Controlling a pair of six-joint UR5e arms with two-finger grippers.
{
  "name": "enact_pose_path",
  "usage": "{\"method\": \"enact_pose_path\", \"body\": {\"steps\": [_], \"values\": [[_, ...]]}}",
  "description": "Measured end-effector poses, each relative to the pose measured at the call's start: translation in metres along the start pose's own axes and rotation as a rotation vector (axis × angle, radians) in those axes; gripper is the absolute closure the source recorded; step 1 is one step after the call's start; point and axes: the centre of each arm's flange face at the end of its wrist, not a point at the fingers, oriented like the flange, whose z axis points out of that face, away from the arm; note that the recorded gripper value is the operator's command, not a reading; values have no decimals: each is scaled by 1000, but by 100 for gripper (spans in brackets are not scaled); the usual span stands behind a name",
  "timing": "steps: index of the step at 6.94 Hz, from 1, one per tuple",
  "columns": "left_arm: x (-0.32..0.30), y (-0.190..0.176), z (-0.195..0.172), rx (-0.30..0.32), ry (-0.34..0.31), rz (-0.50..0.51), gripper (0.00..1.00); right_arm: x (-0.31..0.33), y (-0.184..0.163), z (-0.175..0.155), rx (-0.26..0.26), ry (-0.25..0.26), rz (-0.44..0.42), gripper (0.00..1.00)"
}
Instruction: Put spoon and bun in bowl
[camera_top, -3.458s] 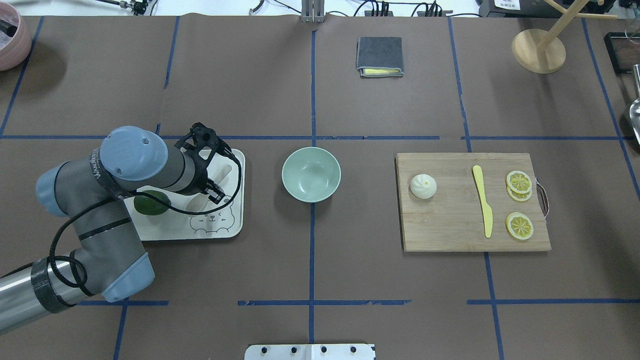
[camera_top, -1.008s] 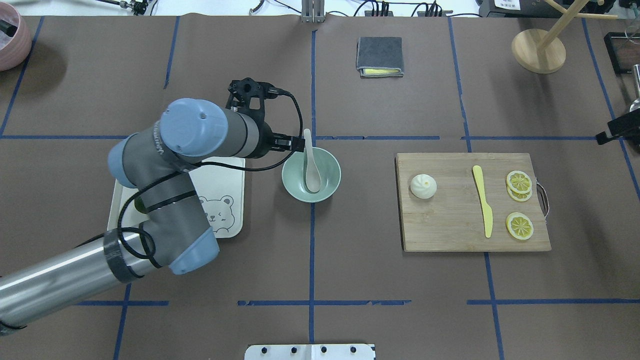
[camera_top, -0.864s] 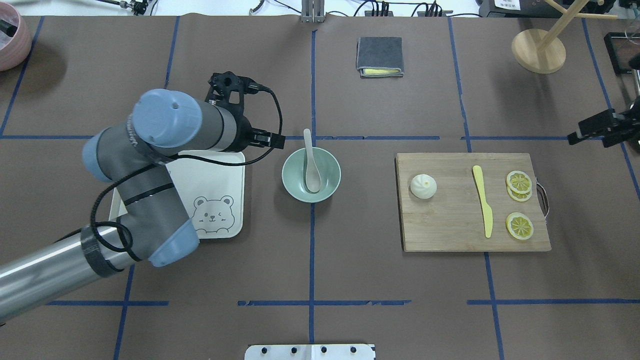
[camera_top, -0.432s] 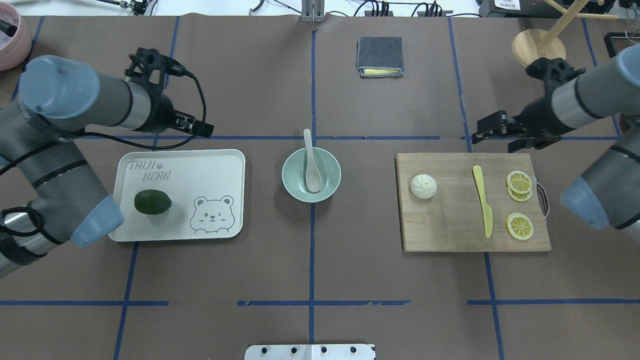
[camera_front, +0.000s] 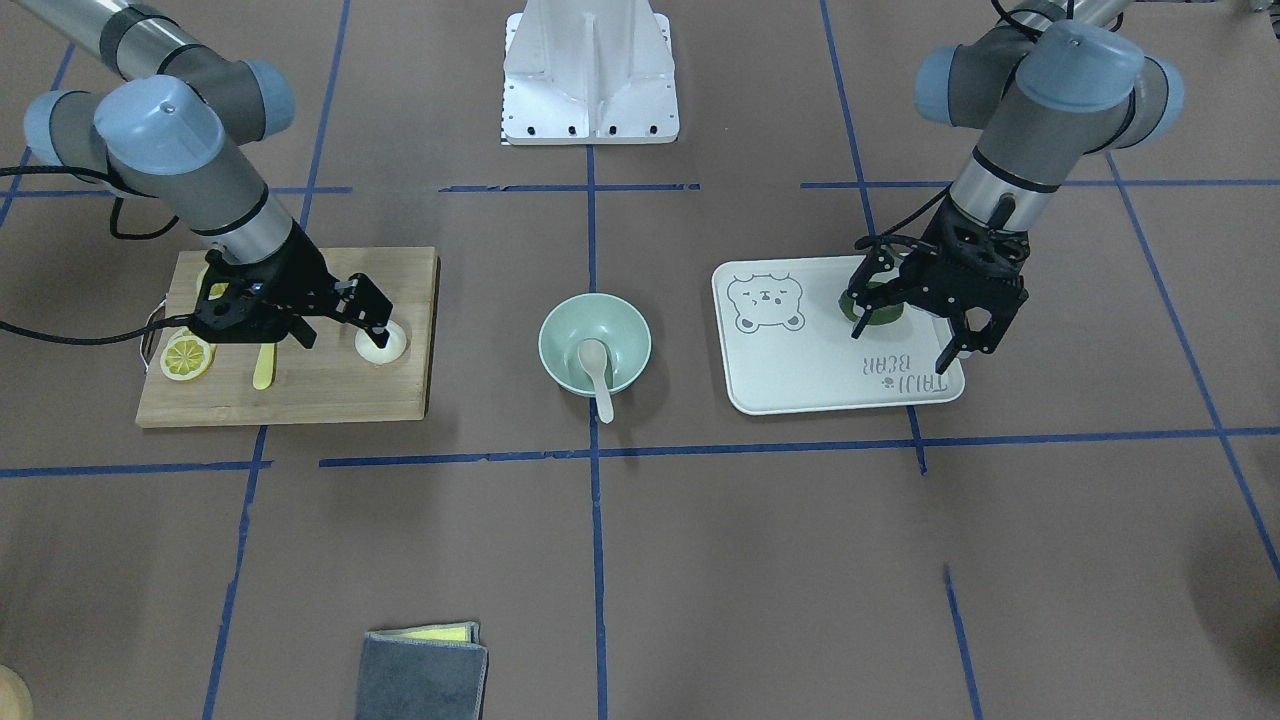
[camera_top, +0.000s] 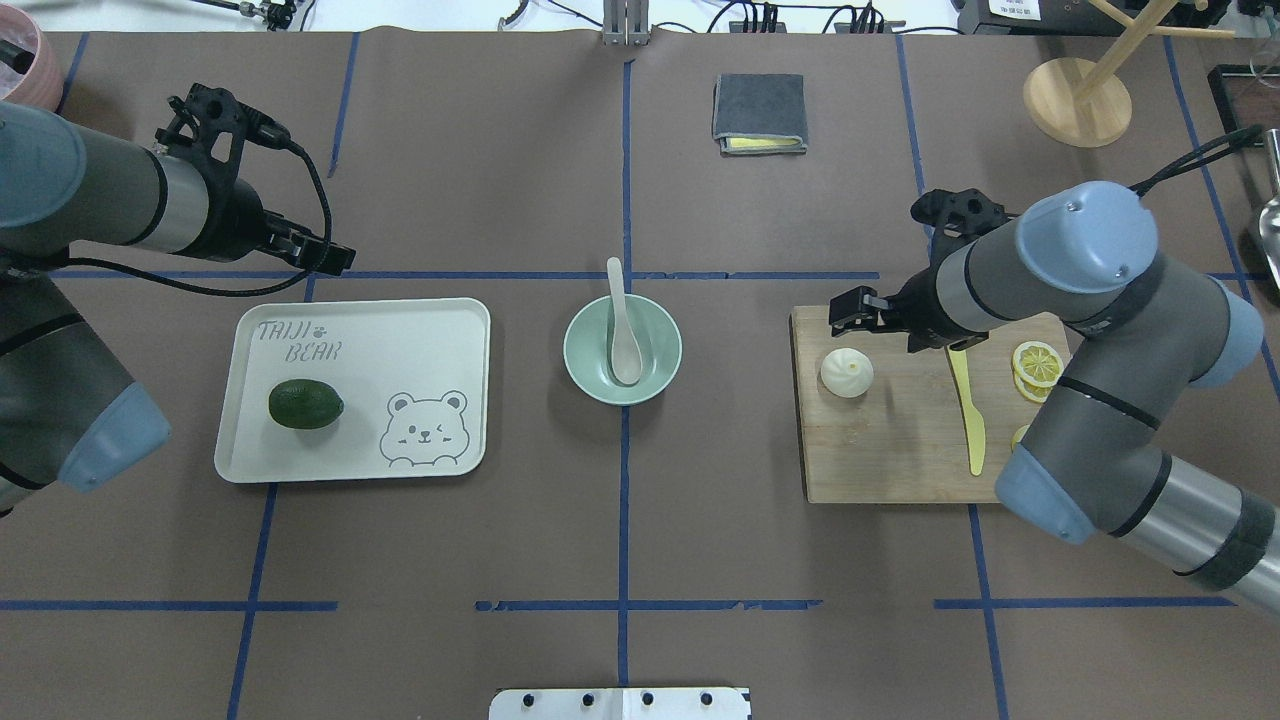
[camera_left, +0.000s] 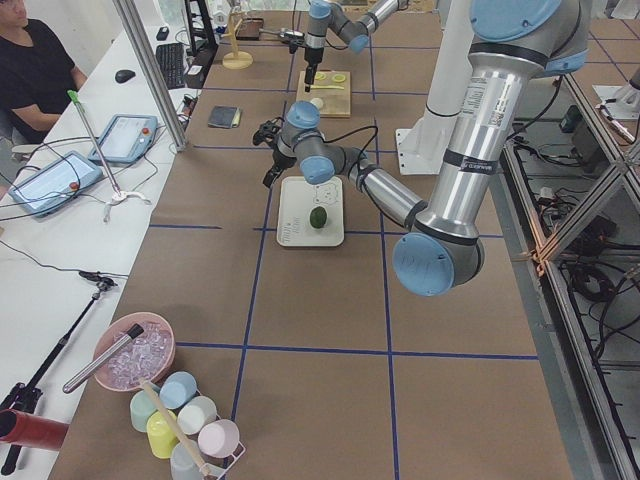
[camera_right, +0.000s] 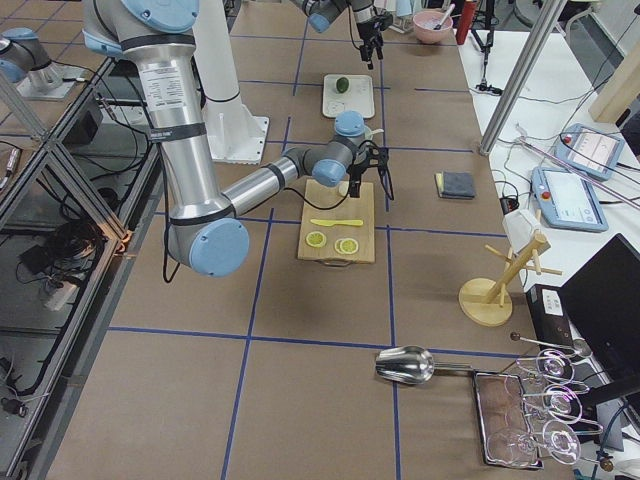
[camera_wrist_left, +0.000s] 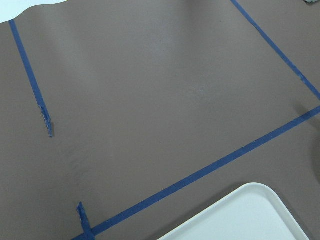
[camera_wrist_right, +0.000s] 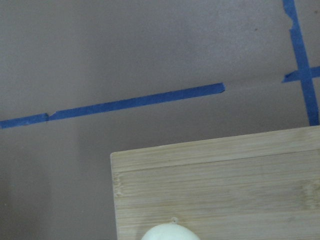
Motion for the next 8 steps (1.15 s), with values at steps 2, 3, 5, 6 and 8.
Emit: {"method": "enact_pose_path", "body": {"steps": [2,3,5,6,8], "values": [[0,0,0,1,0,-3,1,-16,19,15,-31,38,-11,14],[0,0,0,2,0,-4,1,-15,23,18,-37,47,-12,28],[0,0,-1,4,-1,-6,1,-15,24,20,-38,51,-13,29],[0,0,-2,6,-1,-6,1,-16,24,20,-33,52,-14,36],[0,1,-5,9,-1,-9,1,-16,23,21,-22,57,-13,74]]}}
